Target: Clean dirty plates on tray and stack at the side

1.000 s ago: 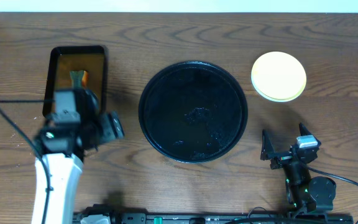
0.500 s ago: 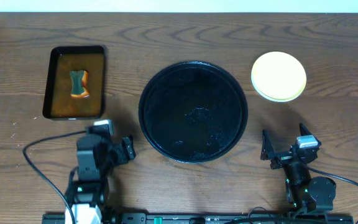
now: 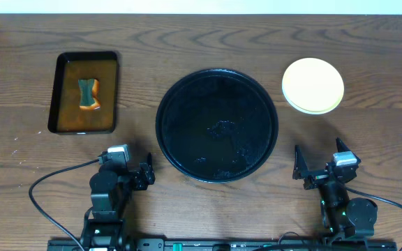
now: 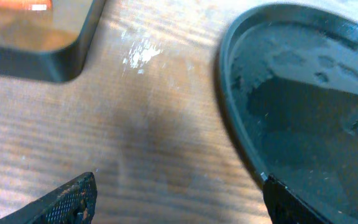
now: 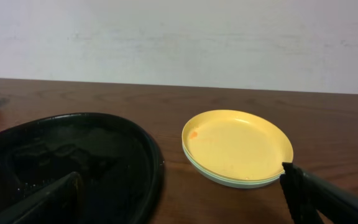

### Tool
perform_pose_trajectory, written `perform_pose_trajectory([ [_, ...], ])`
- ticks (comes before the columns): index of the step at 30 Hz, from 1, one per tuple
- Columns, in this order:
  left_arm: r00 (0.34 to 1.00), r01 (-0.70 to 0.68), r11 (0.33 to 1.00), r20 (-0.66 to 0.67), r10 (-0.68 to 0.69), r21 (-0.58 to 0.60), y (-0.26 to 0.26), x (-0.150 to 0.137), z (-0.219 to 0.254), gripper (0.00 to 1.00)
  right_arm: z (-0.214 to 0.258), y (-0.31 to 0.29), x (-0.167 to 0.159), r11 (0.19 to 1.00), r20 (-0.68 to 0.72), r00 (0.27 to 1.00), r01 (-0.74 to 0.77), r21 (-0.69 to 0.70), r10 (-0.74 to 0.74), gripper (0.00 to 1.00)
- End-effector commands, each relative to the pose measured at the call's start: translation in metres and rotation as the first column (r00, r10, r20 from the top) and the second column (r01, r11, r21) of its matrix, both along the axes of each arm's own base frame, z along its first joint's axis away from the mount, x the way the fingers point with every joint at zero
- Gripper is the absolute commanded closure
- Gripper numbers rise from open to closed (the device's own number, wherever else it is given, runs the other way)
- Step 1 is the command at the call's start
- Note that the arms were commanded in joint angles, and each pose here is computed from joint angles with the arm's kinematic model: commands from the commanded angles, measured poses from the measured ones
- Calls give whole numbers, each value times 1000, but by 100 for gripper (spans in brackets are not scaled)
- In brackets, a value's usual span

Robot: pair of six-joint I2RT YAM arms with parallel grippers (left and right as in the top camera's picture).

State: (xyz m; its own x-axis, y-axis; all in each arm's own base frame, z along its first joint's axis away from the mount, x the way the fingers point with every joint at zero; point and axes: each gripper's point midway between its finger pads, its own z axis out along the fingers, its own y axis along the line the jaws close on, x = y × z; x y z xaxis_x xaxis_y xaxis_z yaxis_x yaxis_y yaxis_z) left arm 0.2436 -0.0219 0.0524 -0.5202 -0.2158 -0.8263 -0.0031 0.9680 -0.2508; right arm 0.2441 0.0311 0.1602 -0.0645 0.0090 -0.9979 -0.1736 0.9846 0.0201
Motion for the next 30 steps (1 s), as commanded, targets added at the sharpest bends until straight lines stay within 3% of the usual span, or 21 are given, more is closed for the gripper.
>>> perform_pose_trajectory([
  [1,1000,4,1000,3,-5,28,1,-2,0,14,0,-2,0,1000,3,1000,9,-15,-9,1],
  [4,998,-20,999,-53,22,45,6,-11,-12,14,0,-2,0,1000,3,1000,9,-15,-9,1],
  [14,1000,-18,999,-1,18,42,5,-7,-1,14,0,-2,0,1000,3,1000,9,-15,-9,1],
  [25,977,8,1000,210,-14,30,-3,0,47,14,0,-2,0,1000,3,1000,9,-15,-9,1],
  [30,972,18,999,233,-29,49,-4,0,51,14,0,-2,0,1000,3,1000,9,-15,-9,1],
])
